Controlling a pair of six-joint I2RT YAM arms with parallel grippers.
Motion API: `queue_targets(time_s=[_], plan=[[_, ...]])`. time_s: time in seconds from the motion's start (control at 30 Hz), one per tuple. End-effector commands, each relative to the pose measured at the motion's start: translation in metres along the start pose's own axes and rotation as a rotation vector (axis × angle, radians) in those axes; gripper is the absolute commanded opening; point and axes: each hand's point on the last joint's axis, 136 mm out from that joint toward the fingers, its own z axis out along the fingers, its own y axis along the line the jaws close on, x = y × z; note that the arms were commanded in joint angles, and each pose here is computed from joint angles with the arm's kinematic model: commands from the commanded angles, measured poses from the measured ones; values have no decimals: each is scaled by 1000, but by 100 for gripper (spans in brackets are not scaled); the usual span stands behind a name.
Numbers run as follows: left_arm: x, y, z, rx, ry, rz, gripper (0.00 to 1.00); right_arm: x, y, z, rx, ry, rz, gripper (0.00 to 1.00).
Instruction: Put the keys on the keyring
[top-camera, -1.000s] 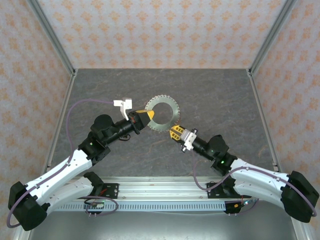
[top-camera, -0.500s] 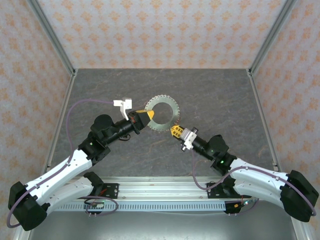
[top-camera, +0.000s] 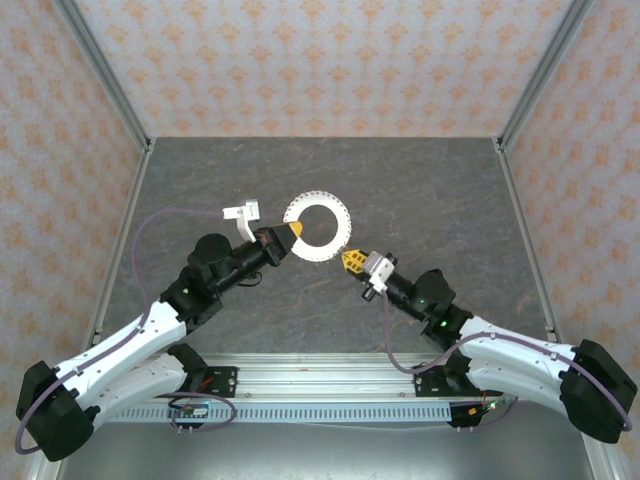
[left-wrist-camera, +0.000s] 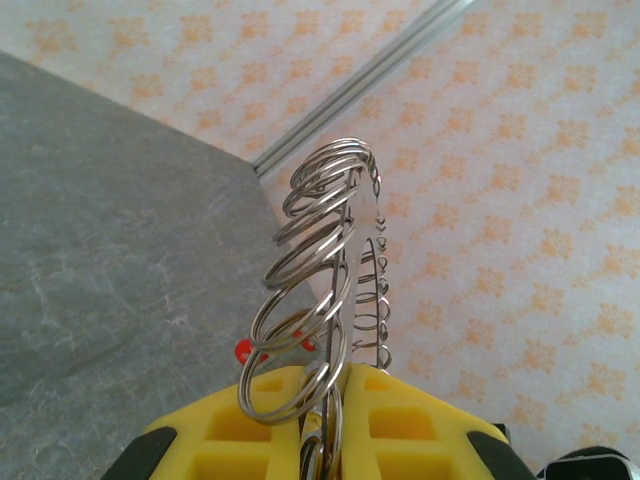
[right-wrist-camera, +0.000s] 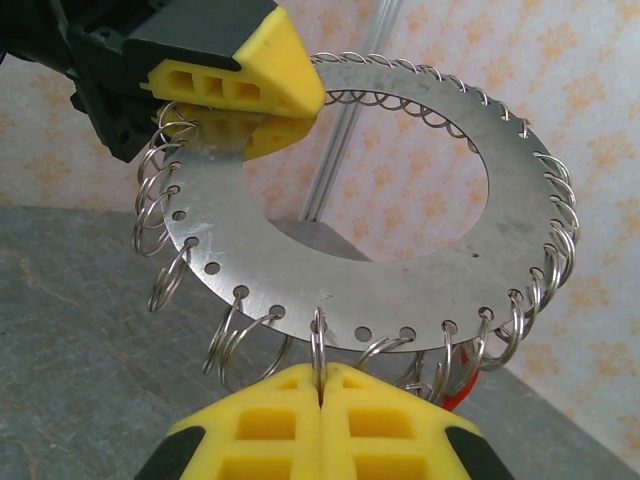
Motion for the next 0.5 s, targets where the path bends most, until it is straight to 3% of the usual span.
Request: queue_targets(time_s=[0.0, 0.27, 0.47], plan=[[-10, 26, -4, -101, -89, -70, 8, -13, -7, 5, 26, -30, 71, 0], [23, 78, -10, -280, -31, -202, 19, 10, 1, 15, 10, 24, 132, 0], [45, 111, -16, -374, -23, -289, 19, 30, 13, 18, -35, 85, 177, 0]])
